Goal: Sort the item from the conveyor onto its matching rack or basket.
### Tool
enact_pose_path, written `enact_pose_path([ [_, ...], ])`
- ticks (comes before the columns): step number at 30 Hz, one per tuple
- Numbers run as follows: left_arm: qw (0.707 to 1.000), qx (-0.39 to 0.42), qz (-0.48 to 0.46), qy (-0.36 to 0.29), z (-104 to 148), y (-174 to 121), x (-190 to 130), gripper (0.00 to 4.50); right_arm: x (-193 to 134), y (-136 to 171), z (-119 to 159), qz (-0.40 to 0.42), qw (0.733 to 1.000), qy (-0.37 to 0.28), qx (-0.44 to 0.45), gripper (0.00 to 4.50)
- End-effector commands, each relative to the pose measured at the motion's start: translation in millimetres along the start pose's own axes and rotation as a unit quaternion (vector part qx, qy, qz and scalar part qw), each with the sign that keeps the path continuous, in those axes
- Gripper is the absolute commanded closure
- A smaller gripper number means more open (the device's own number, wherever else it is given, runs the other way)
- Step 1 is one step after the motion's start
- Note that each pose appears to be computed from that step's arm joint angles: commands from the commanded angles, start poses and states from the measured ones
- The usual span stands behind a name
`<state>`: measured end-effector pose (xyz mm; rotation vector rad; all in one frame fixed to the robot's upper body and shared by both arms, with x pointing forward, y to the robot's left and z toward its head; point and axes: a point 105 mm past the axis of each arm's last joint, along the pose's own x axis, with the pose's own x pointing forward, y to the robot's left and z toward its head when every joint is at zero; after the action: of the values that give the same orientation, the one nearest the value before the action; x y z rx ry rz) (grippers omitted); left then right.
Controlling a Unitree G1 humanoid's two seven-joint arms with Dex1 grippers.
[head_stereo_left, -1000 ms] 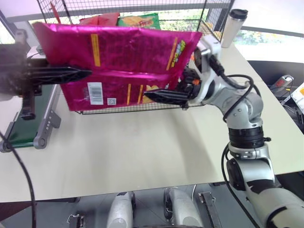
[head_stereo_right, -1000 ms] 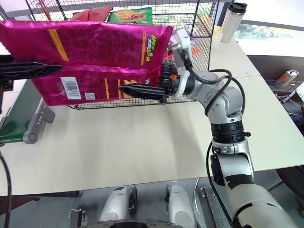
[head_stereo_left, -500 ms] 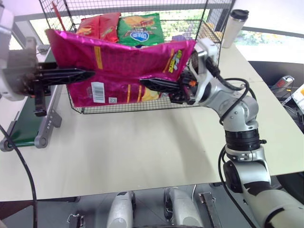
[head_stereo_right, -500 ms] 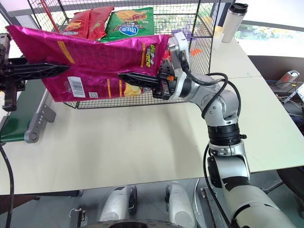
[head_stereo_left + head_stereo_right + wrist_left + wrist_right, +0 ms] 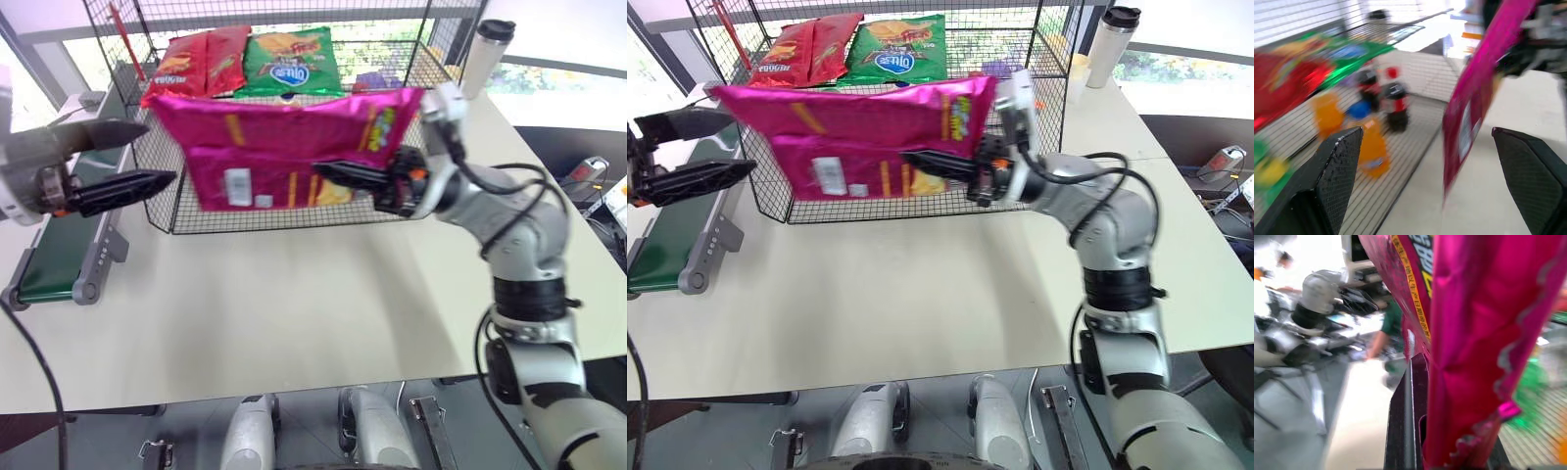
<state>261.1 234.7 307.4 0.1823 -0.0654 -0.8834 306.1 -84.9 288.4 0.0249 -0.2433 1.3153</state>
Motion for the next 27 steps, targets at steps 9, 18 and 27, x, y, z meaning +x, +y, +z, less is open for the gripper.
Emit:
enact_pose_path([
  [9, 0.995, -0.036, -0.023, -0.094, -0.3, -28.7, 47.5, 0.18, -75.4, -45.1, 96.2, -0.305, 0.923, -0.069, -0.225, 4.50],
  [18, 0.992, -0.050, -0.014, -0.113, -9.0, -37.1, 61.7, 0.18, -43.3, -113.9, 68.6, -0.409, 0.772, 0.096, -0.477, 4.50],
  [27, 0.991, -0.057, 0.015, -0.121, -16.9, -46.2, 53.9, 0.18, -23.7, -156.1, 49.7, -0.445, 0.677, 0.175, -0.560, 4.50],
])
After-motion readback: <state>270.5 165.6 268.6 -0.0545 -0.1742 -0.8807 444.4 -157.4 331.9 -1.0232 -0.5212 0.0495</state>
